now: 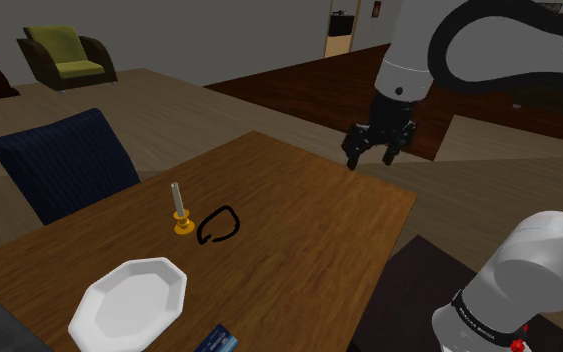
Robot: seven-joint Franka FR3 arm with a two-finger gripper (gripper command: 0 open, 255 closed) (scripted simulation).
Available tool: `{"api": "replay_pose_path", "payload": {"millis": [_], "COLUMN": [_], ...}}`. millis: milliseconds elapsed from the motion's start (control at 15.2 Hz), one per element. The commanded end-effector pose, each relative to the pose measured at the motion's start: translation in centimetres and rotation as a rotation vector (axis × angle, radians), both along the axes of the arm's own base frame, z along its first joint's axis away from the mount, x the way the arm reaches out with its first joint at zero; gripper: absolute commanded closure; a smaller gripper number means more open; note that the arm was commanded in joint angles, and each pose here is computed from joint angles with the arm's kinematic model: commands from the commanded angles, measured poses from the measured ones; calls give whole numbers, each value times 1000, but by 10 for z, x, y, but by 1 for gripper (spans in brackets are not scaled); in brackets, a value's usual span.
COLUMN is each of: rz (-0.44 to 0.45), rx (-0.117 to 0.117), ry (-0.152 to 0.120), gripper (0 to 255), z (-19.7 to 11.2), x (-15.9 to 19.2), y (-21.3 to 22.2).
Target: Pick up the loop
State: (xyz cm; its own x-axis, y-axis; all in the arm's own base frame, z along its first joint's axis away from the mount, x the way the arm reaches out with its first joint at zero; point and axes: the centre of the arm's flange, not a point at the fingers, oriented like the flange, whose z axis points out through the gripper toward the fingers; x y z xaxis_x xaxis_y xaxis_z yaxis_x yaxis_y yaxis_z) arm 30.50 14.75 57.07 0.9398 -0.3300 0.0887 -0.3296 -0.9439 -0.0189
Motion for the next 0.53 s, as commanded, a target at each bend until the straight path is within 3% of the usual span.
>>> {"api": "replay_pose_path", "payload": {"millis": [0,462], "rz": [-64,-272], "rx": [14,57], "ry": [1,3], "gripper": [0,0], "z": [-11,-44], "x": [10,45], "y": [23,98]}}
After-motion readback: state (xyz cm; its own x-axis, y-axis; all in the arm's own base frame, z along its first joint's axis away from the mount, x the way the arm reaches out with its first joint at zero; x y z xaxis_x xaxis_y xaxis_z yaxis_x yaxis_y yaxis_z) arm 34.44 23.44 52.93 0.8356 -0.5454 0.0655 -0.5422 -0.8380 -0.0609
